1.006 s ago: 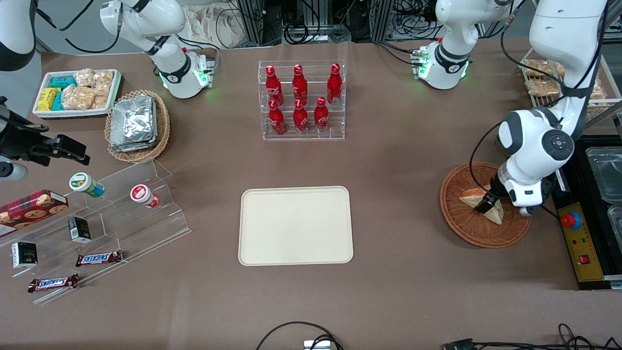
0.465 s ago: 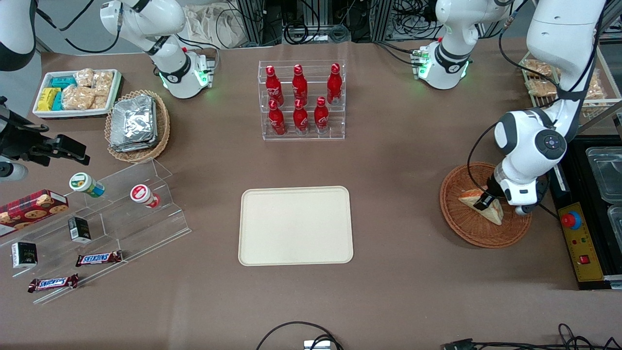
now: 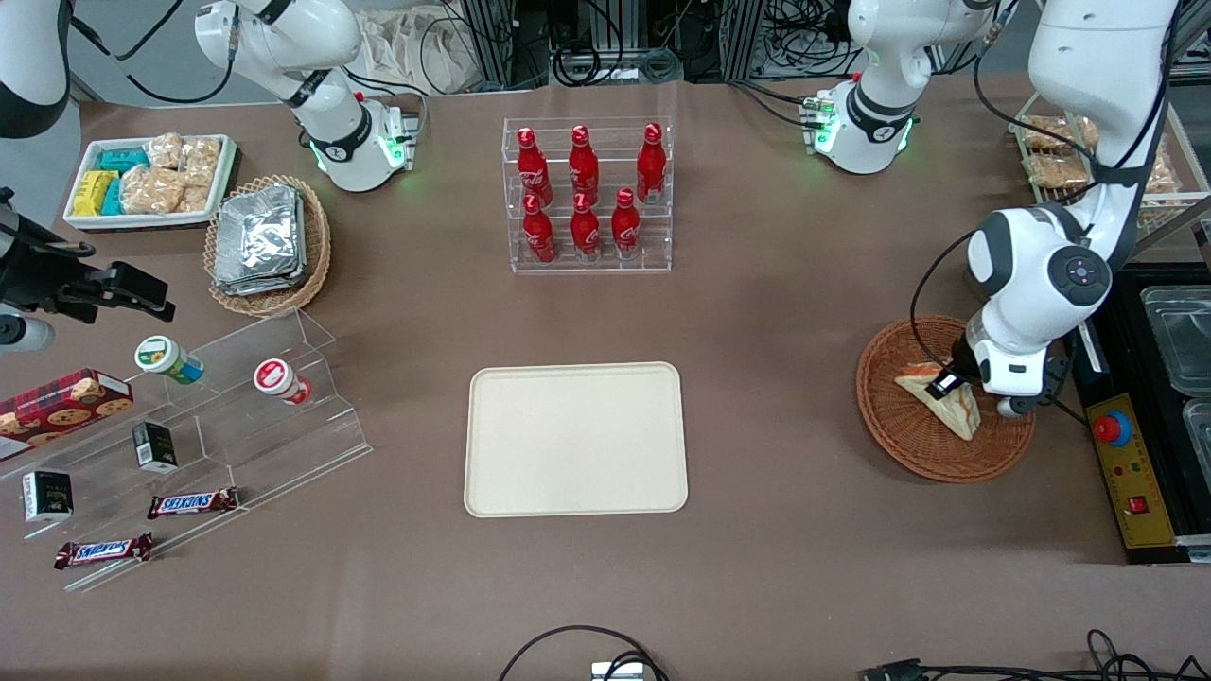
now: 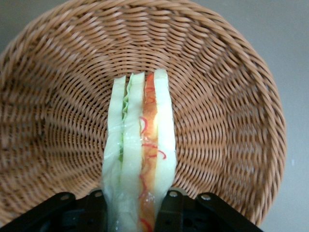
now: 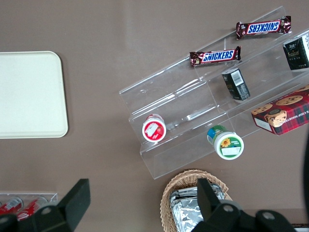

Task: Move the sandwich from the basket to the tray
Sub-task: 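Lift the sandwich out of the basket and carry it toward the tray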

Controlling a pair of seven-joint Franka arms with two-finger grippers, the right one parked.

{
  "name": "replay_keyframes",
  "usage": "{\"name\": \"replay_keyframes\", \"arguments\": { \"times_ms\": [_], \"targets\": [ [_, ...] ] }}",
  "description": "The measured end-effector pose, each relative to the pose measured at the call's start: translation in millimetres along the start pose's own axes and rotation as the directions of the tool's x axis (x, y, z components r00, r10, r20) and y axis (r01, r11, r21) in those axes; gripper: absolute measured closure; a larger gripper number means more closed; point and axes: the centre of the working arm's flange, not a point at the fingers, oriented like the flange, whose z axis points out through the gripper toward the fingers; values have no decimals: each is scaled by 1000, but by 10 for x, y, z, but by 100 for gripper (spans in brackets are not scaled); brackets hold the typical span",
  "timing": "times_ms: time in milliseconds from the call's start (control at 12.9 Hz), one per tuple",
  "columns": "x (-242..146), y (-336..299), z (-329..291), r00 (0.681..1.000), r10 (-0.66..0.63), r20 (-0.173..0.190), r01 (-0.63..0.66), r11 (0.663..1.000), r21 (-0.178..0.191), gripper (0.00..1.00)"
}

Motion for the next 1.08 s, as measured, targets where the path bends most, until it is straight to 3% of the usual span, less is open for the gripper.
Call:
{"name": "replay_keyframes", "arguments": {
  "times_ms": [232,619,852,1084],
  "targets": [
    [-22,42,-241,976,219,-9,-219,976,0,79],
    [-136,251,-319,861,508,-20,-508,861,-2,82],
    [-193,490,-440,802,596,-50,-597,803,-3,82],
    [-218,798,-661,769,632,-98,-635,772,-4,82]
  ]
}}
